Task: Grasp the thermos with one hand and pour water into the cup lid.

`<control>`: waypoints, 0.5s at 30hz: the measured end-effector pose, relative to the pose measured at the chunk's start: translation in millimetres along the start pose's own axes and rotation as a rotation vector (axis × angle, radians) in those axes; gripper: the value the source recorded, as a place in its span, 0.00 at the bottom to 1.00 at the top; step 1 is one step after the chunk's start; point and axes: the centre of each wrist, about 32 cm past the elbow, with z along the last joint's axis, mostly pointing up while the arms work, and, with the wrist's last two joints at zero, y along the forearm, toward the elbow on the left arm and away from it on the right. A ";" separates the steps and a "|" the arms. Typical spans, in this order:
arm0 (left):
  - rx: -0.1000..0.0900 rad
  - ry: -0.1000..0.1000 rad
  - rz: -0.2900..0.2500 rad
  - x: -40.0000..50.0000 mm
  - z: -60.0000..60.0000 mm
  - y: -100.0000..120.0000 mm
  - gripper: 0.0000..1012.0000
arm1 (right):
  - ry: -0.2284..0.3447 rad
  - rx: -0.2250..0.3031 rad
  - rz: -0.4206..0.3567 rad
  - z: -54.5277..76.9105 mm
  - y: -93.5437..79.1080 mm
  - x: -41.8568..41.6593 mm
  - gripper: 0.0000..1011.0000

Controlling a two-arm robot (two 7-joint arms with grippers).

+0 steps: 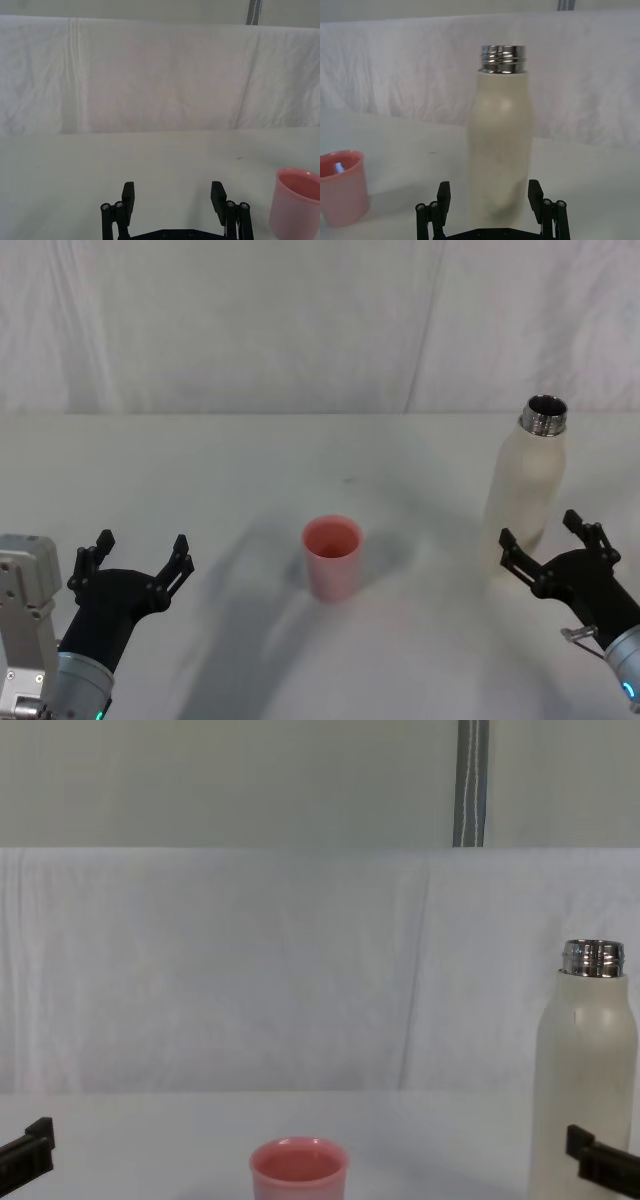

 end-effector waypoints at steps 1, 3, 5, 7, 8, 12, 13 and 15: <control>0.000 0.000 0.000 0.0 0.0 0.0 0.99 | -0.006 -0.001 0.008 -0.4 0.5 -2.0 0.99; 0.000 0.000 0.000 0.0 0.0 0.0 0.99 | -0.009 -0.001 0.016 -0.7 1.1 -3.6 0.99; 0.000 0.000 0.000 0.0 0.0 0.0 0.99 | -0.012 0.000 0.030 -2.1 2.1 -6.8 0.99; 0.000 0.000 0.000 0.0 0.0 0.0 0.99 | -0.012 0.000 0.038 -2.9 2.4 -8.5 0.99; 0.000 0.000 0.000 0.0 0.0 0.0 0.99 | -0.013 0.000 0.043 -3.5 2.6 -10.0 0.99; 0.000 0.000 0.000 0.0 0.0 0.0 0.99 | -0.012 -0.002 0.052 -5.0 2.2 -13.2 0.99; 0.000 0.000 0.000 0.0 0.0 0.0 0.99 | -0.011 -0.003 0.053 -5.4 1.9 -13.7 0.99; 0.000 0.000 0.000 0.0 0.0 0.0 0.99 | -0.011 -0.005 0.055 -6.2 1.3 -14.8 0.99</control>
